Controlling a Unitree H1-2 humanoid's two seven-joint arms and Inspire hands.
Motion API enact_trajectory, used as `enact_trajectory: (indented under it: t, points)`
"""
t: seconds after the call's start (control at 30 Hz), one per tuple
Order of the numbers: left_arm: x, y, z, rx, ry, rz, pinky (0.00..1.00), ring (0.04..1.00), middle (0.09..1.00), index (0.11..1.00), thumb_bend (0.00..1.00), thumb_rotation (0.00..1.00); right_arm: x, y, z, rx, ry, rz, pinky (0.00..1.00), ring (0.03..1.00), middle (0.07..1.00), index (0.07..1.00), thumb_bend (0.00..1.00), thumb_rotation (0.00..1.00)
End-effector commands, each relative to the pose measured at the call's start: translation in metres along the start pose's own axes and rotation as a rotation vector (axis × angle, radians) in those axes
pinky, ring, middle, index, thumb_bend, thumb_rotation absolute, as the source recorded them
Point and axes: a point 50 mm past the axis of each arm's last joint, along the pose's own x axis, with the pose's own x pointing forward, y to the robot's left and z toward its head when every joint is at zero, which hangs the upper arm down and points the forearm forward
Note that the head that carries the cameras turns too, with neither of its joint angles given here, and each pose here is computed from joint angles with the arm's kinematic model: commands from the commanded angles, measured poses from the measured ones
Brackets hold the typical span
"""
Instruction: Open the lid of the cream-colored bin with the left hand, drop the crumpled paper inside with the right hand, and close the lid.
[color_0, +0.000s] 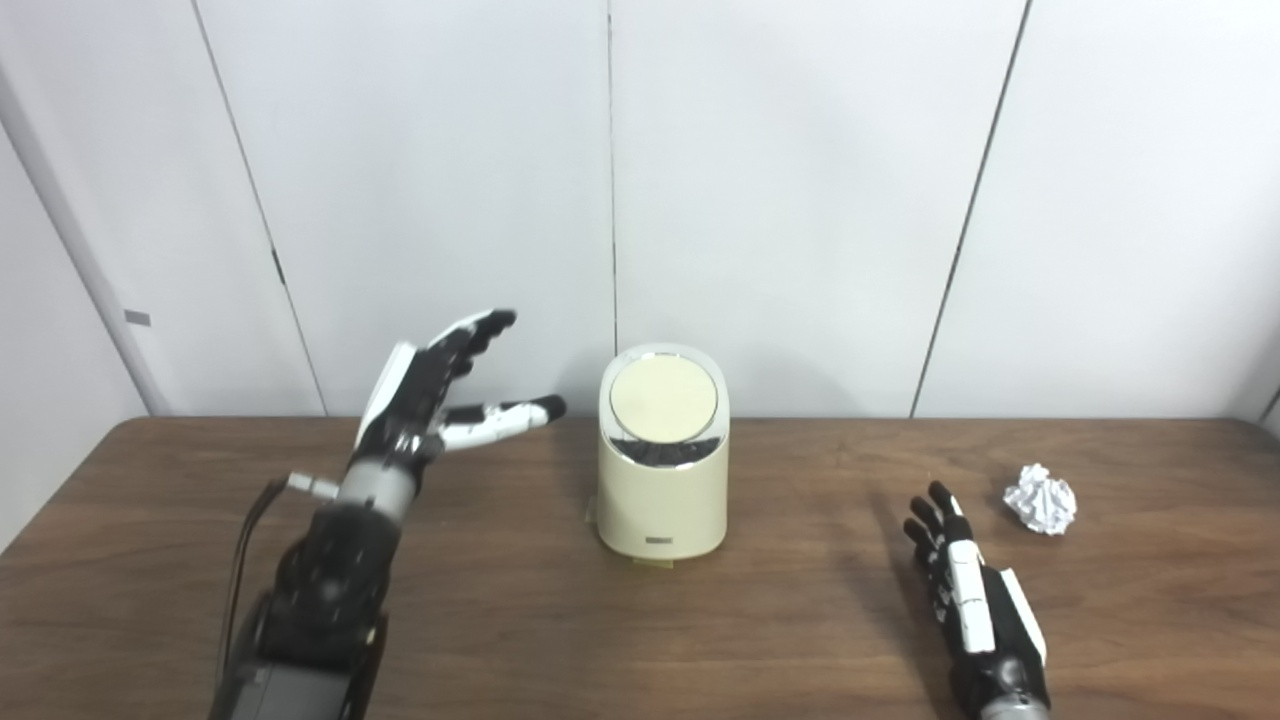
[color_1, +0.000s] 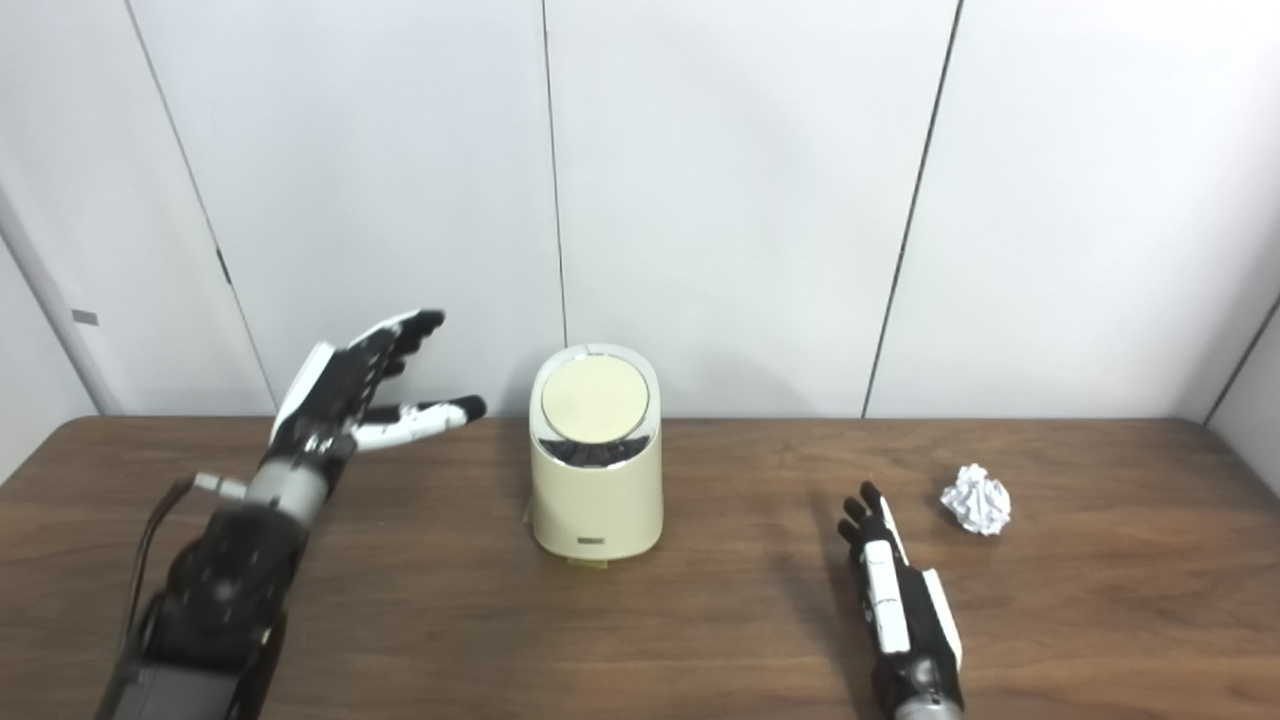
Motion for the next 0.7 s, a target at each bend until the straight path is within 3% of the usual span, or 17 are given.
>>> enact_trajectory:
  t: [0.0,0.07,0.33,0.67]
  points:
    - [0.021,0.011,0.034,0.082,-0.074,0.005,0.91,0.923,0.903,0.895,0.87,0.16,0.002,0.004,-0.002,0.007,-0.019,0.013,1.00,0.952,0.959,0.977,0.60,1.00]
    - [0.031,0.011,0.045,0.141,-0.086,-0.023,0.85,0.912,0.902,0.898,0.89,0.17,0.002,0.005,-0.002,0.009,-0.020,0.017,1.00,0.958,0.963,0.980,0.60,1.00]
    - [0.066,0.005,0.080,0.316,-0.080,-0.169,0.85,0.937,0.926,0.922,0.90,0.23,0.004,0.010,-0.002,0.016,-0.021,0.028,1.00,0.960,0.962,0.981,0.62,1.00]
    - [0.083,-0.012,0.093,0.362,-0.056,-0.205,0.80,0.932,0.928,0.932,0.90,0.23,0.006,0.022,0.002,0.028,-0.024,0.035,1.00,0.970,0.962,0.988,0.60,1.00]
